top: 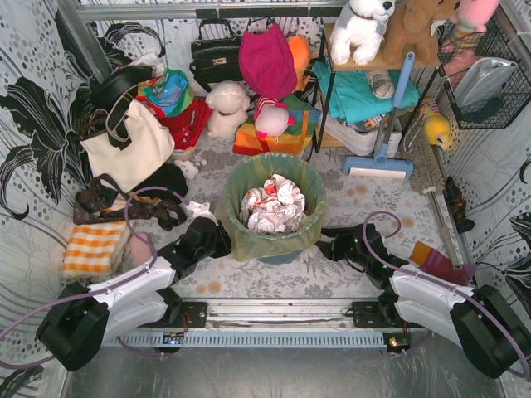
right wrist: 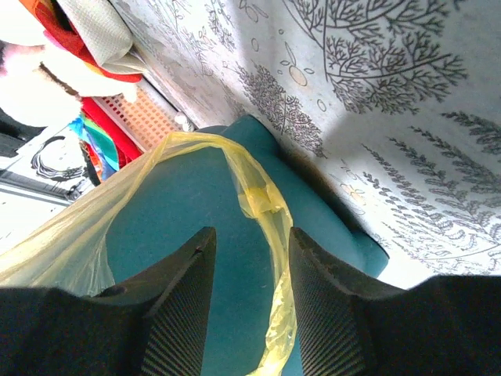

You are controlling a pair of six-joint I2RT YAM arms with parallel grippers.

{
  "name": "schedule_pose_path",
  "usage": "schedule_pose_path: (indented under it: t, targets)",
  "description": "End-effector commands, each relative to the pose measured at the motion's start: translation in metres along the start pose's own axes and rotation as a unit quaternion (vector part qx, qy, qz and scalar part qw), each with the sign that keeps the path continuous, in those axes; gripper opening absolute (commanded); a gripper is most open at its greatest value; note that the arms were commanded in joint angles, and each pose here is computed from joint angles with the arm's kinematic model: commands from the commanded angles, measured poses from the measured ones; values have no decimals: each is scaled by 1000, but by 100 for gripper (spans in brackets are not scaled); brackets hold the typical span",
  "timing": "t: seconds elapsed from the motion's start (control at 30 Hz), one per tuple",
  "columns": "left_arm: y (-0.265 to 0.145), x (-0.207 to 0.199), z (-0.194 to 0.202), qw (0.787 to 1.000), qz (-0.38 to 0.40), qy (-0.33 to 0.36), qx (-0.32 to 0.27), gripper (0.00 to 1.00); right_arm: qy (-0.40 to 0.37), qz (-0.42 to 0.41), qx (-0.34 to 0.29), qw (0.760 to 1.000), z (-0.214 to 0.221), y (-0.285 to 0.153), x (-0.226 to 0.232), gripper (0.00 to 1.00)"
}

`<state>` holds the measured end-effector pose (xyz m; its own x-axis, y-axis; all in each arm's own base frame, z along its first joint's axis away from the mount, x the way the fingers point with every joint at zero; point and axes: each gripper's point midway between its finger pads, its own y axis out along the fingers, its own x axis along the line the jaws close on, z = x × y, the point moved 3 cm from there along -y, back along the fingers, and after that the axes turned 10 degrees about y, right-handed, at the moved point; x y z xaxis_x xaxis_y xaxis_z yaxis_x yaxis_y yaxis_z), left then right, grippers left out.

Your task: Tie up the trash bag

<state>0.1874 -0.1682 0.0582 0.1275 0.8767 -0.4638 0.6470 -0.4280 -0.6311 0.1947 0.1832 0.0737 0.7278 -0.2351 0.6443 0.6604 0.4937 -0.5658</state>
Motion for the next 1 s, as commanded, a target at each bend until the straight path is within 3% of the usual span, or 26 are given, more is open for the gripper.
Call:
schedule_pose_path:
  t: [0.0,0.3,0.67,0.8,0.97]
  targets:
    - [1,-5,-9,1000,4,2,-11,0,19,12,-29,999,-9,-1,-4,43]
    - [1,-3,-7,1000,2,5,-9,0,-3,54,-19,998,-9,6,-21,43]
    - [0,-3,-8,1000,4,-1,-16,0,2,31,54,998,12,13,-13,37]
    - [0,-3,-8,1000,4,-1,-16,0,2,27,54,998,14,13,-10,29]
    - [-1,-2,-8,1000,2,0,-16,0,0,24,45,999,12,10,-9,7]
